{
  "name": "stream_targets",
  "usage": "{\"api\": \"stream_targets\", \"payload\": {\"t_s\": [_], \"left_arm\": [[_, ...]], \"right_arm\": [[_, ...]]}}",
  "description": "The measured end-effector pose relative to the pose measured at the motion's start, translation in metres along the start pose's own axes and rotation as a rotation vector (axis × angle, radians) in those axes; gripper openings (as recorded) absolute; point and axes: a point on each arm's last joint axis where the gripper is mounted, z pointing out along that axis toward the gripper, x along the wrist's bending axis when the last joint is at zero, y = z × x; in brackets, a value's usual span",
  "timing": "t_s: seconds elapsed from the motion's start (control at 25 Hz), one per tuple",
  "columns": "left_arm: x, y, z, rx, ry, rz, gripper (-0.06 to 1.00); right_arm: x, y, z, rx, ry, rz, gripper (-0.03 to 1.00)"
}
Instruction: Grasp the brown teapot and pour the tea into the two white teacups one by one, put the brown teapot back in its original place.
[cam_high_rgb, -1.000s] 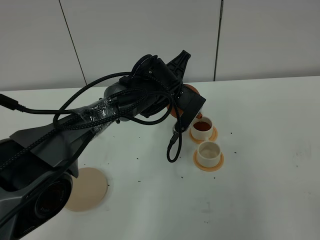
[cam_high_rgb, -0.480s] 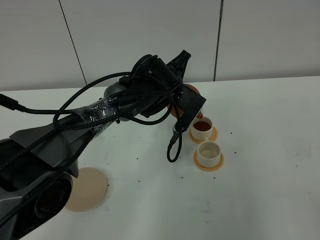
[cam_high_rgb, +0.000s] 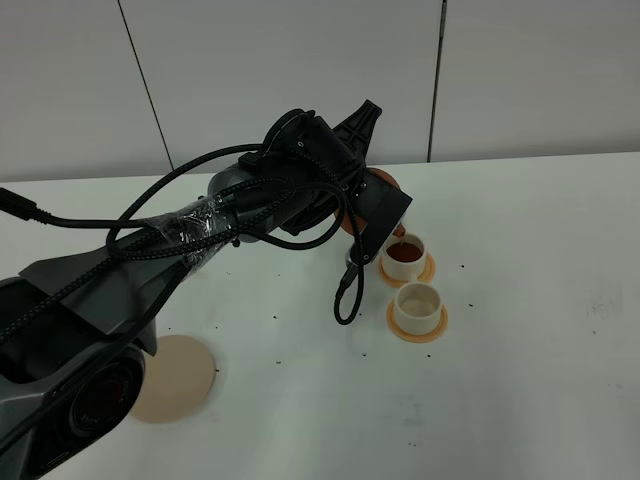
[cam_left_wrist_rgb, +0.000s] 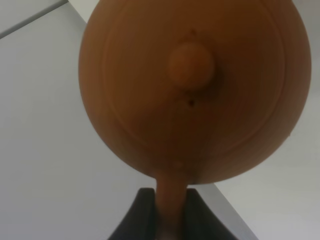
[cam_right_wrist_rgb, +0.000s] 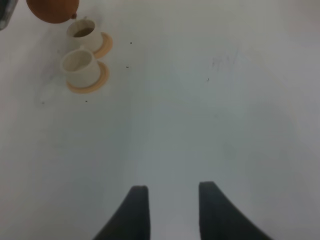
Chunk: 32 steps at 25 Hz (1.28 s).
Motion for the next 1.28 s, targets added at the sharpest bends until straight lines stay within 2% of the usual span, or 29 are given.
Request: {"api": "stream_targets", "payload": {"t_s": [1.28], "left_arm": [[0.0001,0.0002,0.0000,-0.002,0.001,-0.002,0.17]], "right_arm": [[0.0000,0.0000,0.0000,0.000,0.000,0.003,0.24]]}}
